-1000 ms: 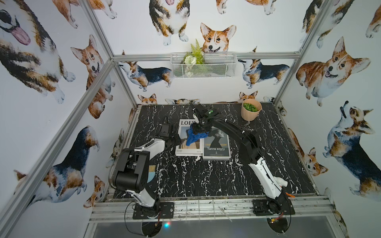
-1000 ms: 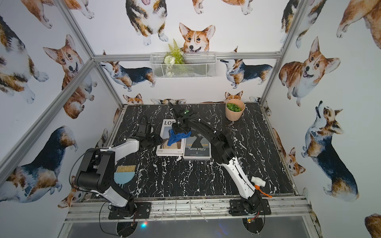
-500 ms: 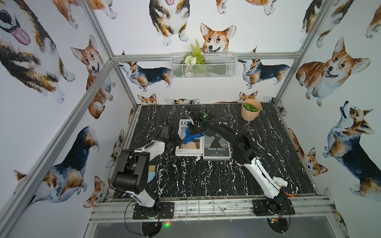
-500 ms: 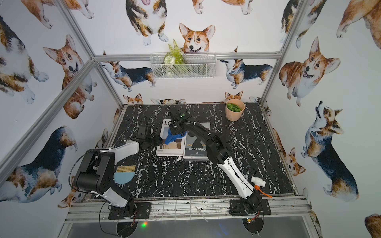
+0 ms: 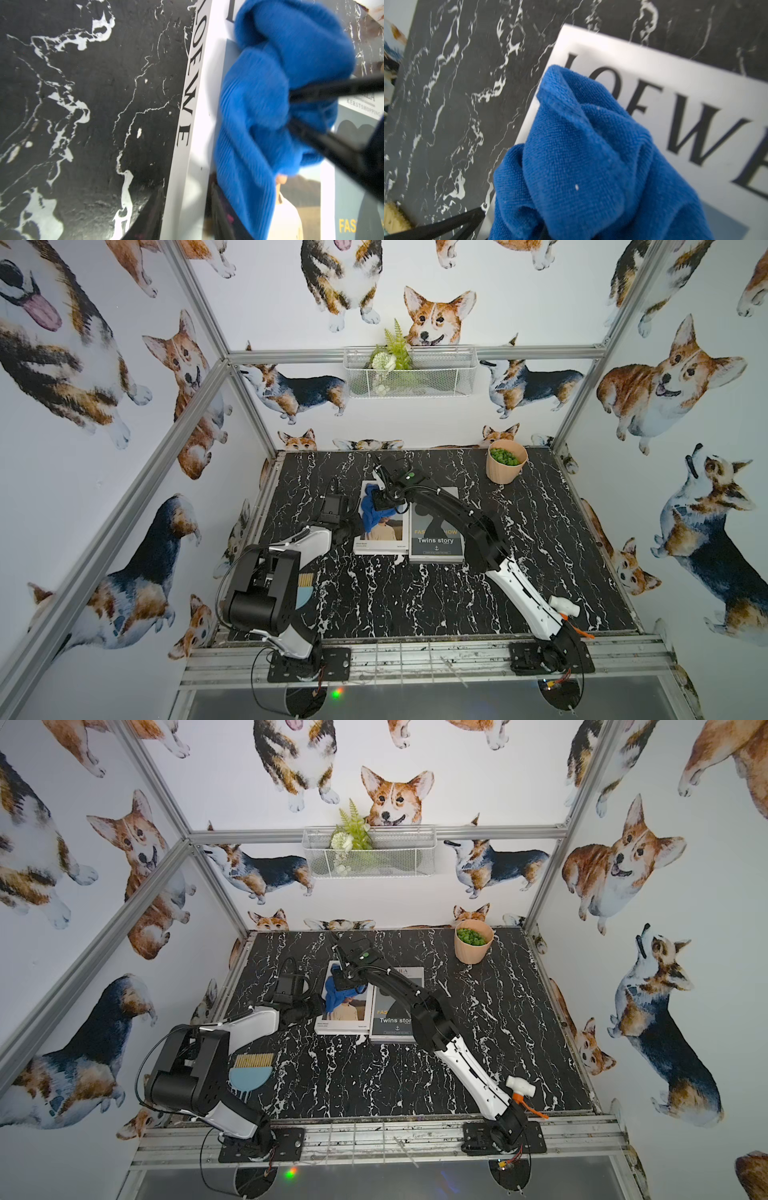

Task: Wipe the cover of the book
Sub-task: Wipe the dirt from the cover of the book.

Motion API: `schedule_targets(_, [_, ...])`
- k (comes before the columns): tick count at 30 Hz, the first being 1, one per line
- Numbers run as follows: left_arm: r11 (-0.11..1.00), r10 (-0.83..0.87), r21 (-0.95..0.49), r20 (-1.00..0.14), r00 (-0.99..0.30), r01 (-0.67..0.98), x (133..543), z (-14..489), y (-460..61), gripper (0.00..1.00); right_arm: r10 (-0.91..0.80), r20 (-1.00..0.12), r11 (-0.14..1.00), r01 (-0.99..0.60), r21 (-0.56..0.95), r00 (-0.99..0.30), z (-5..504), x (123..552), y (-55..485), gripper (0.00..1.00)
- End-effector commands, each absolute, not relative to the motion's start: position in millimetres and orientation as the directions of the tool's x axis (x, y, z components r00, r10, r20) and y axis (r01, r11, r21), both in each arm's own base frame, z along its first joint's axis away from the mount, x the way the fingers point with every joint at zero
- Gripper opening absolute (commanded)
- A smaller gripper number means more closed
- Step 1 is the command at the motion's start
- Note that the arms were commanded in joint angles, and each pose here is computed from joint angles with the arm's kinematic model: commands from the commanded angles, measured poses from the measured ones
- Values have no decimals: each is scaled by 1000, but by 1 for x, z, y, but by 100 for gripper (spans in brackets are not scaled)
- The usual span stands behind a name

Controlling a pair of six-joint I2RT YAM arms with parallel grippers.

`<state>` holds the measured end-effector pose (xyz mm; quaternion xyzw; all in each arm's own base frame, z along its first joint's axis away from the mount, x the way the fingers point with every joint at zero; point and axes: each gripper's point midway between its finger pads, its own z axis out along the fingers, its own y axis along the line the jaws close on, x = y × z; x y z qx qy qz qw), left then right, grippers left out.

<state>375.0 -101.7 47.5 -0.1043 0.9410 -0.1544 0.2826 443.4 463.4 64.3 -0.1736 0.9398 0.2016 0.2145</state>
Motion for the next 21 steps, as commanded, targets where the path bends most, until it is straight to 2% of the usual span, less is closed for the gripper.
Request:
schedule_targets(1, [964,-247,-191,-363,-898,-187,331,16,-76,40,-190,-367,943,-273,191,-911,32,455,402,0])
schedule_targets(5, [963,-247,-193,-363,-899,-188,332,16,-77,40,-161,-378,952,-244,183,-912,42,469,378,0])
schedule_targets(9, [962,-250,-197,-357,-900,-189,333,15,-78,40,-153,-391,943,-253,219,-908,52,471,383,0])
schedule_targets(13, [961,-252,-199,-357,-900,-191,333,15,-77,40,-155,-399,906,-291,307,-904,53,461,419,0])
schedule_targets(18, [962,-249,-201,-353,-902,-187,331,13,-78,40,-207,-425,859,-372,352,-881,43,440,473,0])
schedule_targets(21, [962,-248,-196,-352,-903,-188,330,12,-77,40,-212,-419,857,-374,354,-883,32,434,483,0])
